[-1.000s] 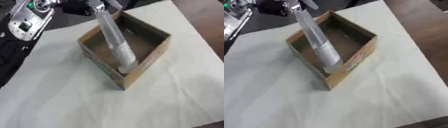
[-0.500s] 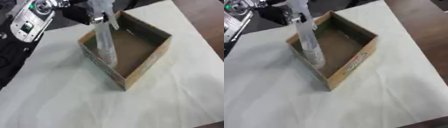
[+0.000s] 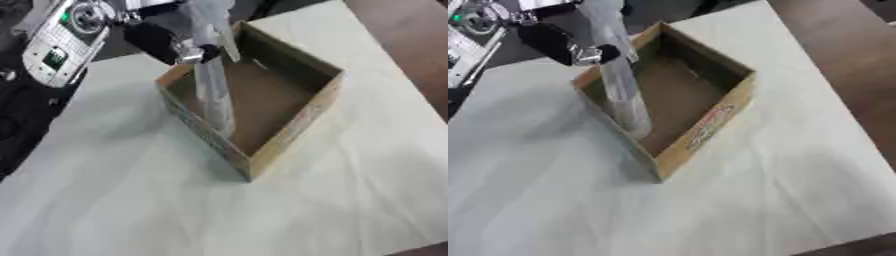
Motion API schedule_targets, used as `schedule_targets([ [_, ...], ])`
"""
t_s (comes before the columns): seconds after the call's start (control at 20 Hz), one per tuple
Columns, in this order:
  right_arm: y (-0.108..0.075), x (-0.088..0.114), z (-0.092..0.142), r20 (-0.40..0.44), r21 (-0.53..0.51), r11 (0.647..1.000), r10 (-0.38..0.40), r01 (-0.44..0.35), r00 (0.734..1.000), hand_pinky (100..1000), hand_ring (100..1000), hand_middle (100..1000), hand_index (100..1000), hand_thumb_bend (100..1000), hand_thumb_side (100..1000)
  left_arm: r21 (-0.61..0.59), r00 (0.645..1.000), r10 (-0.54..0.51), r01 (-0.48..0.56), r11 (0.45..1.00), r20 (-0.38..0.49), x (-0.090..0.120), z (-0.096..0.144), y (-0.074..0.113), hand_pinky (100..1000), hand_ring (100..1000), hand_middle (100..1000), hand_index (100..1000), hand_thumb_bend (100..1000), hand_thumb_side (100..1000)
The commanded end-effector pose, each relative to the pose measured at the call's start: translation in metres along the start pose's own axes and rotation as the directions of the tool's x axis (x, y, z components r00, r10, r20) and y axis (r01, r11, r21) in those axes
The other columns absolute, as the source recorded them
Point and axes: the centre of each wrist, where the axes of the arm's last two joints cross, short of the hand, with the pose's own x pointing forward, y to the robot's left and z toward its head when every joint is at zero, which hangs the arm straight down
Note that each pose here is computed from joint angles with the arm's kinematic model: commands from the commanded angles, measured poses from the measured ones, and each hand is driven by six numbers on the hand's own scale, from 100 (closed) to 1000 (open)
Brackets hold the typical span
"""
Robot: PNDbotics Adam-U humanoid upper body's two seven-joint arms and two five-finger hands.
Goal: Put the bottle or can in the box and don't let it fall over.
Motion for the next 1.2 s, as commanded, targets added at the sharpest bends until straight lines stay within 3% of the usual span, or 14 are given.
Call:
schedule_targets([
  [0.05,-0.004,0.006,0.000,0.009,-0.004,1.000,0.019,-0.019,1.000,1000,1000,1000,991,100,701,-0.033,0.999,-0.032,0.031,0.999,-0.013,-0.002,0.005,0.005,794,778,810,901,317,588],
  [0.35,-0.004,0.006,0.000,0.009,-0.007,1.000,0.016,-0.016,1.000,1000,1000,1000,991,100,703,-0.071,0.999,-0.035,0.033,0.997,-0.028,-0.005,0.005,-0.001,799,787,815,909,338,656],
  [0.65,-0.004,0.006,0.000,0.008,-0.009,1.000,0.014,-0.014,1.000,1000,1000,1000,991,100,703,-0.083,0.998,-0.018,0.012,0.996,-0.066,-0.013,0.009,-0.005,805,797,829,934,365,801],
  [1.2,-0.005,0.004,0.003,0.004,-0.015,1.000,0.011,-0.011,1.000,1000,1000,1000,991,100,697,-0.075,0.990,0.023,-0.033,0.997,-0.137,-0.030,0.026,-0.010,797,790,821,930,336,807],
])
